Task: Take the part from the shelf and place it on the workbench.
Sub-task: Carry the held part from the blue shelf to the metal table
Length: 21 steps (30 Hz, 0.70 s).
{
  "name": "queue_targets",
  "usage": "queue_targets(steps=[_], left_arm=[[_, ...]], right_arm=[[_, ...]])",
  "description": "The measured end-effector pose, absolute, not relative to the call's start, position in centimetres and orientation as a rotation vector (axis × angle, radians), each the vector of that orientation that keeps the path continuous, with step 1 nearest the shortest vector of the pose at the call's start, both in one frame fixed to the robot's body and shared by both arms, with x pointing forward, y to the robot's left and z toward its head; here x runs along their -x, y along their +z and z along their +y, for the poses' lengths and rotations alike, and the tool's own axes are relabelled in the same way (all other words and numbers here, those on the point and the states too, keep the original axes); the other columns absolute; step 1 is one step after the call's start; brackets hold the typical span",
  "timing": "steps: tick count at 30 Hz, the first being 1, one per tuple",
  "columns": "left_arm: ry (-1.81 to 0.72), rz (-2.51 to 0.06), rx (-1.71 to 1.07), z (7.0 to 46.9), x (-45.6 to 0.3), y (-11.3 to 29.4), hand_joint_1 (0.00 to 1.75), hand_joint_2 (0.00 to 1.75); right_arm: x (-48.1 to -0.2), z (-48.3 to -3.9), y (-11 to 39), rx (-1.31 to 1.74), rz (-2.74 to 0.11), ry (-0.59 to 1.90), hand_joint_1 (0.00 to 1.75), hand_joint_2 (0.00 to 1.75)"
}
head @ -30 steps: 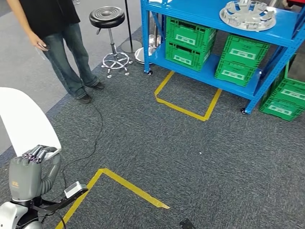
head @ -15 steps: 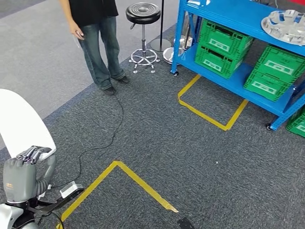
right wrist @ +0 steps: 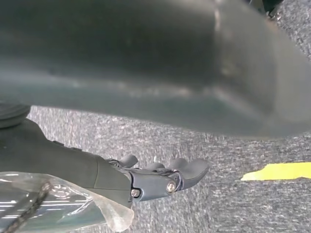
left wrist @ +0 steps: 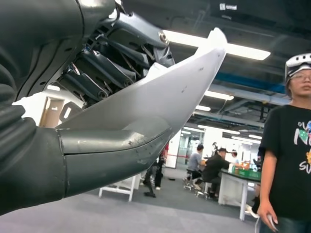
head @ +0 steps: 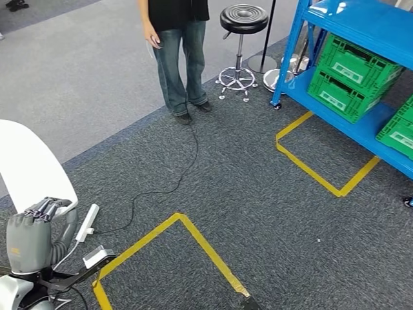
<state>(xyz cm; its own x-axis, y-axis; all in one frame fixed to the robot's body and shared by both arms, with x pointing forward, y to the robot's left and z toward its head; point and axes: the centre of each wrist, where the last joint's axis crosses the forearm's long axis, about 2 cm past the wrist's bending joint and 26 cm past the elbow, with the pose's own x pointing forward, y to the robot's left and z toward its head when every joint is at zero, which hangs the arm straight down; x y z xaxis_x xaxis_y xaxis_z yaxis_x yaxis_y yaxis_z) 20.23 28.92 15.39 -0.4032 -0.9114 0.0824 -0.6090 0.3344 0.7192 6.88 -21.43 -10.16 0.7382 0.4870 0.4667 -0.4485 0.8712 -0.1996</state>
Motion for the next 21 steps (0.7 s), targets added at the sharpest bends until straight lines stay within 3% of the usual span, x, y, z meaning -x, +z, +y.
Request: queue_targets(steps=[21], left_arm=[[-0.820, -2.125, -1.304, 28.79, -20.25, 15.48, 1.75, 1.75]], right_arm=[[-6.71, -21.37, -10.18, 0.078, -0.530, 0.517, 0.00, 0.00]])
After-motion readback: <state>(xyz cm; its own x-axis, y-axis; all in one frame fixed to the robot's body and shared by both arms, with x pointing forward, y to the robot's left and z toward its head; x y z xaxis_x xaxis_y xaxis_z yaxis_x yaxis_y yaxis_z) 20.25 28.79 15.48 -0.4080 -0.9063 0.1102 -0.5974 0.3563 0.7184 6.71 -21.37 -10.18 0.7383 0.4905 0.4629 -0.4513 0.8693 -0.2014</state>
